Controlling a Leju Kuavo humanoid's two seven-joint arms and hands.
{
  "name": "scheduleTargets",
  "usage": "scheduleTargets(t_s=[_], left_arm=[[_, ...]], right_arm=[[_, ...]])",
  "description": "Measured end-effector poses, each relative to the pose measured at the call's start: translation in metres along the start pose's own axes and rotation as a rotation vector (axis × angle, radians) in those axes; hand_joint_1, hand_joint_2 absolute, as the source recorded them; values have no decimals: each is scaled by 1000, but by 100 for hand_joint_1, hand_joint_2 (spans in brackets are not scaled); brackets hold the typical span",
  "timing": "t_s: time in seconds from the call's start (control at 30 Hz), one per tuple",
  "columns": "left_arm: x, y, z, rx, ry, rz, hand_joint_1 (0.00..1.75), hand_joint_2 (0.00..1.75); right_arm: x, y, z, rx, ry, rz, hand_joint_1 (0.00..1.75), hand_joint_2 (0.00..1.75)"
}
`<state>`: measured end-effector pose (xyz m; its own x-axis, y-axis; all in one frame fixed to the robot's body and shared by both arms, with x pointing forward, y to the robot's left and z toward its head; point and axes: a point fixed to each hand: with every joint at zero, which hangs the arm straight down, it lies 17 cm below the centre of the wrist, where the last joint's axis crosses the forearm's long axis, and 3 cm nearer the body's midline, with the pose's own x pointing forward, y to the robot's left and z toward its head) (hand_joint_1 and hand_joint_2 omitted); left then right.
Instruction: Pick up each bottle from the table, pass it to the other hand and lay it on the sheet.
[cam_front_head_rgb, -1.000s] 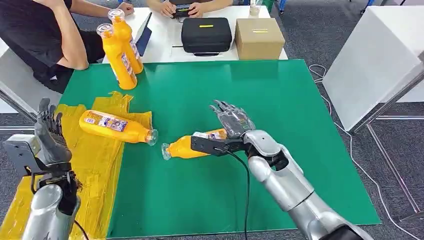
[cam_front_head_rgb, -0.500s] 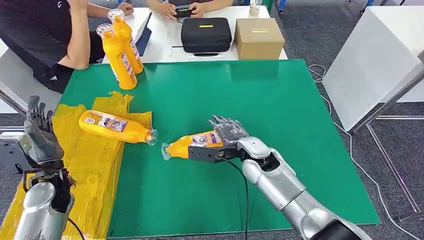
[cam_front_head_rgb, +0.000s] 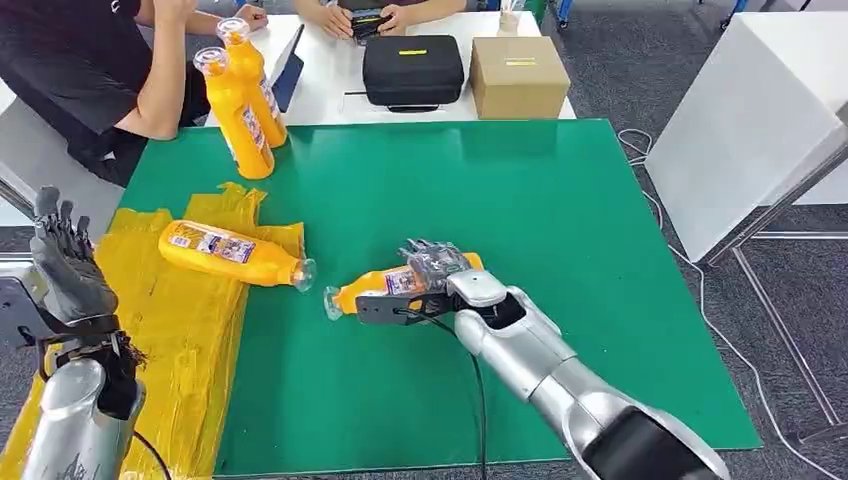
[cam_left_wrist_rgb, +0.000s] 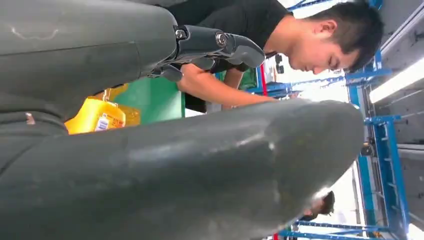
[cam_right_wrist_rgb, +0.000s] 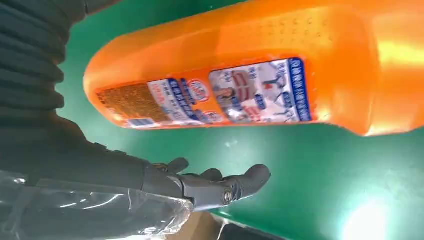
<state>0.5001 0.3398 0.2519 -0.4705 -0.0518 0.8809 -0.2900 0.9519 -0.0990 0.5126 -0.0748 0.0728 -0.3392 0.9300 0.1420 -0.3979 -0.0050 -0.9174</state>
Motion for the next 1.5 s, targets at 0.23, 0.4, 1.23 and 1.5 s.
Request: scheduleTargets(t_s=[0.23,0.4,1.23,1.5], left_arm=[[1,5,0,17,-7,-1,0,0],[1,10,-1,31,-9,1,0,0],[-4,20,1,60,2,17,0,0],[-5,27,2,72,1,13,0,0]], right_arm=[[-12,10,-9,26,44,48,0,175],[-23,18,-13,49,72,72,0,175],[-32,37,-17,96,94,134,0,175],[-40,34,-17,83,124,163,0,175]])
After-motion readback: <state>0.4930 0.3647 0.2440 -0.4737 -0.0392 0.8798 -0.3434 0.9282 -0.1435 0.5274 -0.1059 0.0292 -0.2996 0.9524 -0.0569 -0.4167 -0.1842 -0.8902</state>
